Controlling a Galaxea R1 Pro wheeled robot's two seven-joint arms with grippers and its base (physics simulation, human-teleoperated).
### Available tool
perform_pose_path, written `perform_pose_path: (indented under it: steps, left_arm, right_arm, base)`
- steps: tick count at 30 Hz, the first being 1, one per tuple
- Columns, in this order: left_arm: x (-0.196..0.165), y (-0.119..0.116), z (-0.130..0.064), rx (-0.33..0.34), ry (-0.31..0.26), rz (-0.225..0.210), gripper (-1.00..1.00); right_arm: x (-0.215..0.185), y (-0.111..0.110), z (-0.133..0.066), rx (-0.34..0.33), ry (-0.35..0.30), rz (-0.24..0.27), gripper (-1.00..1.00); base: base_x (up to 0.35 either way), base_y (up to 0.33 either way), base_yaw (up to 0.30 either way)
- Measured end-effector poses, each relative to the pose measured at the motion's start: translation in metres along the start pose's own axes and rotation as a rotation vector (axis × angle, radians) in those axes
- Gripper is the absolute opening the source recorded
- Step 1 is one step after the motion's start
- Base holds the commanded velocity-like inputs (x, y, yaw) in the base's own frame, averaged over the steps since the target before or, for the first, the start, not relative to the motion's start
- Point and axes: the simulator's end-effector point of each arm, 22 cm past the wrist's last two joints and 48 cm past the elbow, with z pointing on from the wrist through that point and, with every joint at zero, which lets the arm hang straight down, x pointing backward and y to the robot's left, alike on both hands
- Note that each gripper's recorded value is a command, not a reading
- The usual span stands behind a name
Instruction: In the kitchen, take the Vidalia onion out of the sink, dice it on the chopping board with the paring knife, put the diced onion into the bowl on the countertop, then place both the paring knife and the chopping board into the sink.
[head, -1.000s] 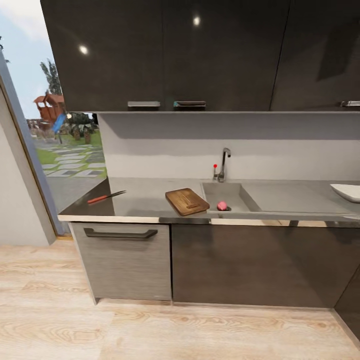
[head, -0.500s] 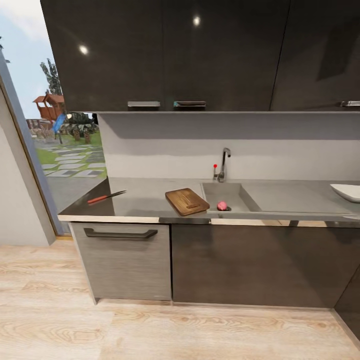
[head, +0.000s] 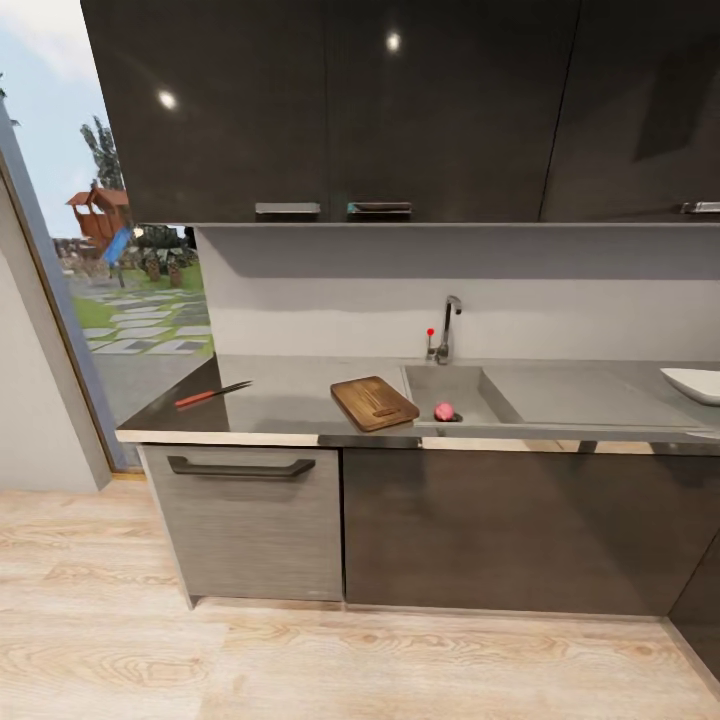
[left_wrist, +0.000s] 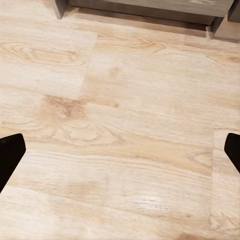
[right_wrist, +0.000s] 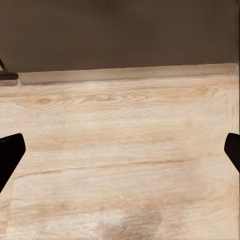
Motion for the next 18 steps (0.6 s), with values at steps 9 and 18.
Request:
perform_pose_path:
  steps: [9,18]
  left_arm:
    - [0.0,0.001,0.0,-0.001,0.001,-0.001,1.0]
    - [0.0,0.001,0.0,-0.001,0.0,0.0,1.0]
  right_arm:
    - [-0.092,-0.028,0.009,0.16,-0.073,0.013,1.0]
    - [-0.234,-0.008,-0.023,0.199,-0.193,-0.013,1.0]
  base:
    - [0.0,0.0,0.0]
    - [0.0,0.0,0.0]
